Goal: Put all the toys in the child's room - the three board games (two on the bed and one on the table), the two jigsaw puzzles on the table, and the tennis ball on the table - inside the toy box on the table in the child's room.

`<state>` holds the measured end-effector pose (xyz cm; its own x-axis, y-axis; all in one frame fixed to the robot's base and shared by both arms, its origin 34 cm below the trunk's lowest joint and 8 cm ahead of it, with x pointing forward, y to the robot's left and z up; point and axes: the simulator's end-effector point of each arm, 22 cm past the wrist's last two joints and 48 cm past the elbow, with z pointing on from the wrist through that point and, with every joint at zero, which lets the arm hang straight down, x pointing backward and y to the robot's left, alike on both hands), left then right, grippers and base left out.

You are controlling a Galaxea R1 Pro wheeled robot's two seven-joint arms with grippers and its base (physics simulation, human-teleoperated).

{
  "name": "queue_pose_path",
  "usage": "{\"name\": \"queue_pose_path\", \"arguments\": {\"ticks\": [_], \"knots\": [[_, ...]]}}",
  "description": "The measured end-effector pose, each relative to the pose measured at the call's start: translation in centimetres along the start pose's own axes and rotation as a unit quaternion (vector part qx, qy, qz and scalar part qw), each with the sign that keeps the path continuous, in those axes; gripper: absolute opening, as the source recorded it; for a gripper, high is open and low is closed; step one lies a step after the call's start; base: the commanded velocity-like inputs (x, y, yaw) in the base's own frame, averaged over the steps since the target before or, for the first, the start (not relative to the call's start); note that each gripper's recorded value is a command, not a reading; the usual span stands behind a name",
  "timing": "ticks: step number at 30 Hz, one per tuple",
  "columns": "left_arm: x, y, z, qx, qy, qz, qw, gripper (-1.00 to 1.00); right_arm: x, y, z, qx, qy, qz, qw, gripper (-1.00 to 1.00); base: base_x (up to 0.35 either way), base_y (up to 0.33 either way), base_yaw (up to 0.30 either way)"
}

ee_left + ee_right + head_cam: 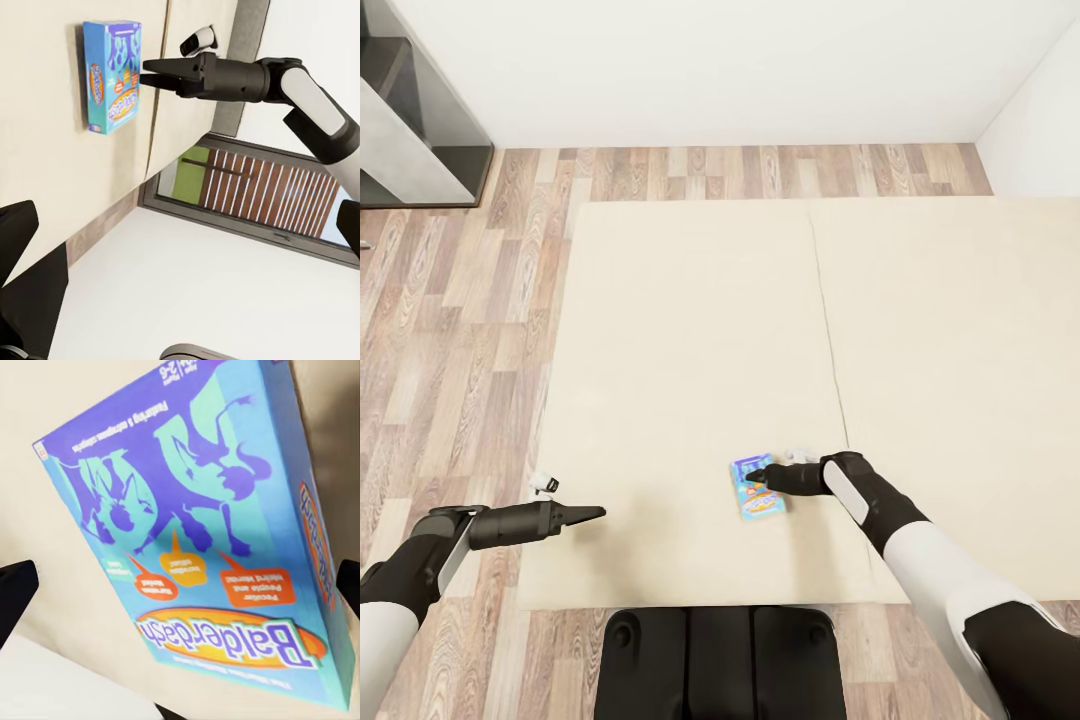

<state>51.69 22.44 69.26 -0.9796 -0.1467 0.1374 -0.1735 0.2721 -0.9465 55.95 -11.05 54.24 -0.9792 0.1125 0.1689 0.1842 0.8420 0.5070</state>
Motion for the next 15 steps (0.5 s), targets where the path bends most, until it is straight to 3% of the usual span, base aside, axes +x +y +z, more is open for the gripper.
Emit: {"name": "queue_pose_path", "arguments": {"ticks": [15], "knots": [[-0.04,0.01,-0.05,0.000,-0.001,0.000,1.0000,1.00,0.06,0.29,0.12,-0.001,0.001,-0.001,1.0000,1.00,0.000,0.031,0.000]]}}
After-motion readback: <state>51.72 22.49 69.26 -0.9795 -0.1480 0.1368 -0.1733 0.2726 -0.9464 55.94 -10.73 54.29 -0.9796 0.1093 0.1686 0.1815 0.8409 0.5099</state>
